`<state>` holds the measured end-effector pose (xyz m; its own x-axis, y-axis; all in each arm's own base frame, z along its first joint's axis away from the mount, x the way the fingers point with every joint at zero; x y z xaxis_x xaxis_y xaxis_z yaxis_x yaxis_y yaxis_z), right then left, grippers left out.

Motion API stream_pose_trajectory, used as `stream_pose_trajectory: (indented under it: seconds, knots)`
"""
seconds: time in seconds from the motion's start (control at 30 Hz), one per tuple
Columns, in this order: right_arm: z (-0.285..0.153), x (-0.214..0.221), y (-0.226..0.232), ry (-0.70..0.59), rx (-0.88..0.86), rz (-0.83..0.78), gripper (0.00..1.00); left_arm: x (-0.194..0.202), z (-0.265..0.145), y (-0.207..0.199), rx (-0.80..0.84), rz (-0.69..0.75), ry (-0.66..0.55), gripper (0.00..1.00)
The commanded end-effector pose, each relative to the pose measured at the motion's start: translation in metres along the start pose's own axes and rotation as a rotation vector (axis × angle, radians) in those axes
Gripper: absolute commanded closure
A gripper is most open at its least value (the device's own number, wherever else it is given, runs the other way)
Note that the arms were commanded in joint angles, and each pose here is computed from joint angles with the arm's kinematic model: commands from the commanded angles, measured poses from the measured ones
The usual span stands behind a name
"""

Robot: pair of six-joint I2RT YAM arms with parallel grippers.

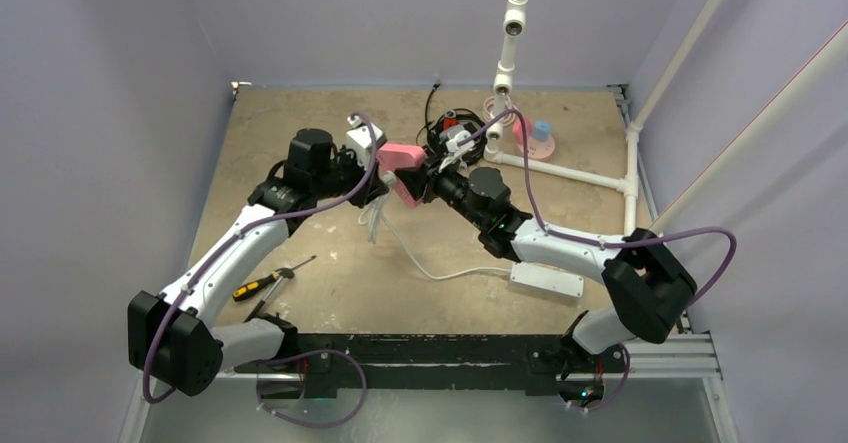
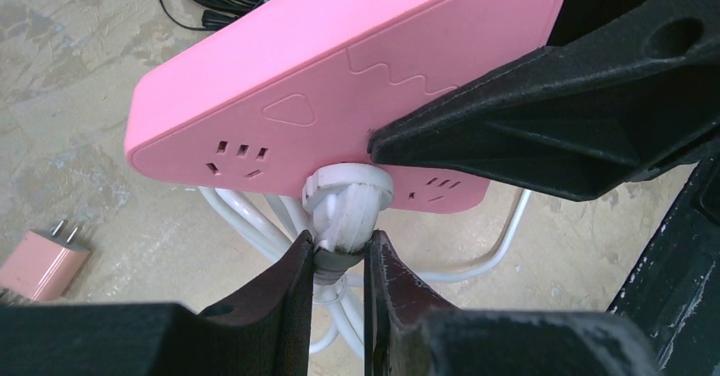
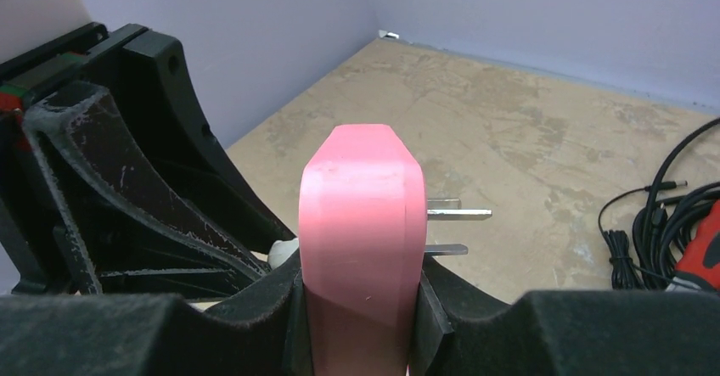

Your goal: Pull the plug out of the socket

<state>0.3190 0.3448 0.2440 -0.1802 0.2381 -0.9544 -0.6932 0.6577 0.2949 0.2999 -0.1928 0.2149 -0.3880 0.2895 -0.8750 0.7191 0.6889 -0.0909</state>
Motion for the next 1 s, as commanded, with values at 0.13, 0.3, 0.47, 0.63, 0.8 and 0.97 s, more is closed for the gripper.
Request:
stream_pose_trajectory:
  seconds: [0.13,0.3,0.47,0.63,0.8,0.97]
  knots:
    - [0.005,-0.011,-0.032,-0.074,0.223,0.094,1.00,-0.041,-0.018,0.042,-0.215,0.014,-0.142,1.00]
    - [0.014,0.016,-0.073,-0.010,0.363,0.146,1.00,-0.038,-0.004,-0.008,-0.104,0.119,-0.136,1.00]
    - [0.016,0.024,-0.092,0.010,0.416,0.154,1.00,-0.037,0.002,-0.030,-0.019,0.146,-0.131,1.00]
    - [0.015,0.017,-0.083,0.000,0.360,0.132,1.00,-0.038,-0.003,-0.011,-0.138,0.135,-0.124,1.00]
    - [0.006,-0.006,-0.059,-0.051,0.224,0.069,1.00,-0.032,-0.007,0.036,-0.274,0.031,-0.090,1.00]
    - [-0.005,-0.031,-0.027,-0.105,0.050,0.001,1.00,-0.031,-0.025,0.078,-0.377,-0.042,-0.104,1.00]
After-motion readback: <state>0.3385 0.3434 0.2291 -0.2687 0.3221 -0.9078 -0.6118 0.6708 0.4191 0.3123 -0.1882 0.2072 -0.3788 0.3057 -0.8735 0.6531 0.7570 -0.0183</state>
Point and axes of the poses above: each gripper's point midway between its finger pads, its own z axis out along the fingers, its own y axis along the line the jaws close on, x = y × z, the point moved 1 cm from there along -z, back along the fingers, and after that the axes turned 2 degrees about z, right-handed, at the moved point
